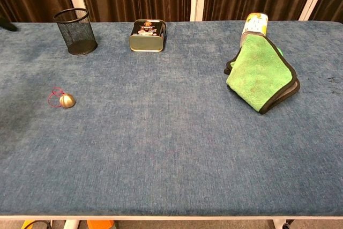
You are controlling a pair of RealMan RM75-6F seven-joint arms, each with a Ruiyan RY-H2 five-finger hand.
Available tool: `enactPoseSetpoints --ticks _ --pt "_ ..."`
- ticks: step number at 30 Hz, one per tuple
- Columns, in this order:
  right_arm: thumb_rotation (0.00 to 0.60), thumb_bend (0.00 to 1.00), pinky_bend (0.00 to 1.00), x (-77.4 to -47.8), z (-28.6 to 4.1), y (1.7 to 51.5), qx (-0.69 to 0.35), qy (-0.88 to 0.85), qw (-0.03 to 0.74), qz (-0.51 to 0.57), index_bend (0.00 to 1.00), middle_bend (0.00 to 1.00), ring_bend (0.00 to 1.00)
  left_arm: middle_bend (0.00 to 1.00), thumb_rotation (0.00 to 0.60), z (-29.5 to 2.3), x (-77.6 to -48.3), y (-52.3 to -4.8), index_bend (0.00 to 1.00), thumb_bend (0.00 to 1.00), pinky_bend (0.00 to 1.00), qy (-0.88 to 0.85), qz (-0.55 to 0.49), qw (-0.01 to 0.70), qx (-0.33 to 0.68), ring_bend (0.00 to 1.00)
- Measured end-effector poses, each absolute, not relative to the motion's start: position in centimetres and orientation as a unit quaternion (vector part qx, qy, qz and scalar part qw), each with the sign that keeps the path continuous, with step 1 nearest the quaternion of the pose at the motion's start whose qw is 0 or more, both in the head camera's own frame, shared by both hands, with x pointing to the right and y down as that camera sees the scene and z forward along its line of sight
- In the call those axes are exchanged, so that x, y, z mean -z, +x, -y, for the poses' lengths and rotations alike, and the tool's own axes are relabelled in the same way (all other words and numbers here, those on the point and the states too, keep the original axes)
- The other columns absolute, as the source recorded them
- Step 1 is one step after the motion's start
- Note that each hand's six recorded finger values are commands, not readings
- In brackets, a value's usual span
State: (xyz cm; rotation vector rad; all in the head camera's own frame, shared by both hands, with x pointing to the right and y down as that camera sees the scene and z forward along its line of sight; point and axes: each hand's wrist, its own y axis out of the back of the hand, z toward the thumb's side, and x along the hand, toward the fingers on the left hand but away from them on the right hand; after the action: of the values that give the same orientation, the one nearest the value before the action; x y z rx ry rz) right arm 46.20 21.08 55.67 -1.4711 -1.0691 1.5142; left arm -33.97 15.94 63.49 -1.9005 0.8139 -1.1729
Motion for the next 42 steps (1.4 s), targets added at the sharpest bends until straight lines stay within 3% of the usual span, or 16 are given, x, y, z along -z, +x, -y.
enactPoseSetpoints --ticks 5,19,42 --pt "0.6 0.34 0.0 -55.7 -20.9 46.1 -0.59 -0.577 0.378 0.419 0.0 0.0 0.0 0.2 0.6 -14.3 -65.8 -31.0 0.28 0.1 0.18 -0.756 -0.305 0.37 0.445 0.07" --pt "0.6 0.34 0.0 -56.2 -21.0 46.2 -0.592 -0.581 0.371 0.416 0.0 0.0 0.0 0.21 0.6 -14.0 -71.0 -27.8 0.34 0.1 0.18 -0.769 -0.258 0.355 0.464 0.07" --pt "0.6 0.34 0.0 -56.9 -21.3 46.3 -0.596 -0.585 0.364 0.411 0.0 0.0 0.0 0.23 0.6 -13.6 -72.4 -29.1 0.45 0.26 0.18 -0.753 -0.256 0.348 0.496 0.07"
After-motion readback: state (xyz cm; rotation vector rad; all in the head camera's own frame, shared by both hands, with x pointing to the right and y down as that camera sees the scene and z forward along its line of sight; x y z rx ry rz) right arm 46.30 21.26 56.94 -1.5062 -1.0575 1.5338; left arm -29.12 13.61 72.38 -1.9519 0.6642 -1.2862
